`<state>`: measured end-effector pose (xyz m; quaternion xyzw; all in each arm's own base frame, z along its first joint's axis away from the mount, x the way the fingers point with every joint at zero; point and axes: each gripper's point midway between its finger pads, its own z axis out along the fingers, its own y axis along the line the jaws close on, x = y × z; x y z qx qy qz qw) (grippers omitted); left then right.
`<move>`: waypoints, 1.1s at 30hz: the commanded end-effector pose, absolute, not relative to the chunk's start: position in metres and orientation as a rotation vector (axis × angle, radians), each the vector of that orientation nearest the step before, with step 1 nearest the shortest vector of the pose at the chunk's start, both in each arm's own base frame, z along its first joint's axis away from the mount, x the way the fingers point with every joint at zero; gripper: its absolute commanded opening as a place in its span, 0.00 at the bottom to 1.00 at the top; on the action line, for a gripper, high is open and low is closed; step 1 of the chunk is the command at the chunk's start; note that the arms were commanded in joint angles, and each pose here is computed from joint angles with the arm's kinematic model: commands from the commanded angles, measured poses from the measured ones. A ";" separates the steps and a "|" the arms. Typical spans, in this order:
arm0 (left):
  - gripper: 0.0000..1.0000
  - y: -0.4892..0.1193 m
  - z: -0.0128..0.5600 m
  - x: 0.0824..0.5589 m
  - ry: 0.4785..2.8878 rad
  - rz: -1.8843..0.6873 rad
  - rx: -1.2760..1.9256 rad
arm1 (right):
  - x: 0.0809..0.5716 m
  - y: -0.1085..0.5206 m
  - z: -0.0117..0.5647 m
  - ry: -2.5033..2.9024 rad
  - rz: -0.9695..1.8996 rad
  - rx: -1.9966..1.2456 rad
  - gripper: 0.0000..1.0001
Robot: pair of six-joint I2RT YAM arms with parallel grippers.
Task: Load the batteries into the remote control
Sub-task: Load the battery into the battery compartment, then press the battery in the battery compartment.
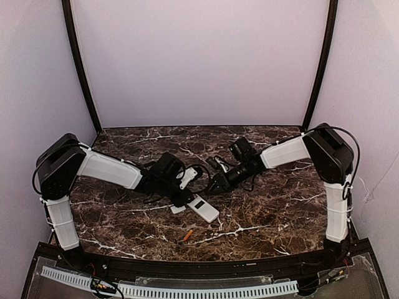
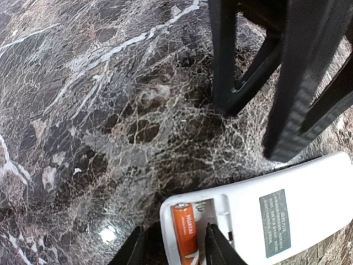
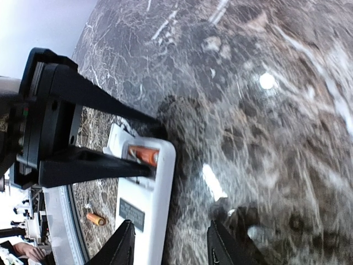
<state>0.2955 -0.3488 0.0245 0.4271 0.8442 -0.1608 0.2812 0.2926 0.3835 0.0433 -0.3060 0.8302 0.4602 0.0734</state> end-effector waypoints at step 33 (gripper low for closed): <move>0.41 -0.355 0.054 0.297 2.504 -0.948 0.826 | 0.224 0.370 0.040 2.404 0.837 -1.310 0.80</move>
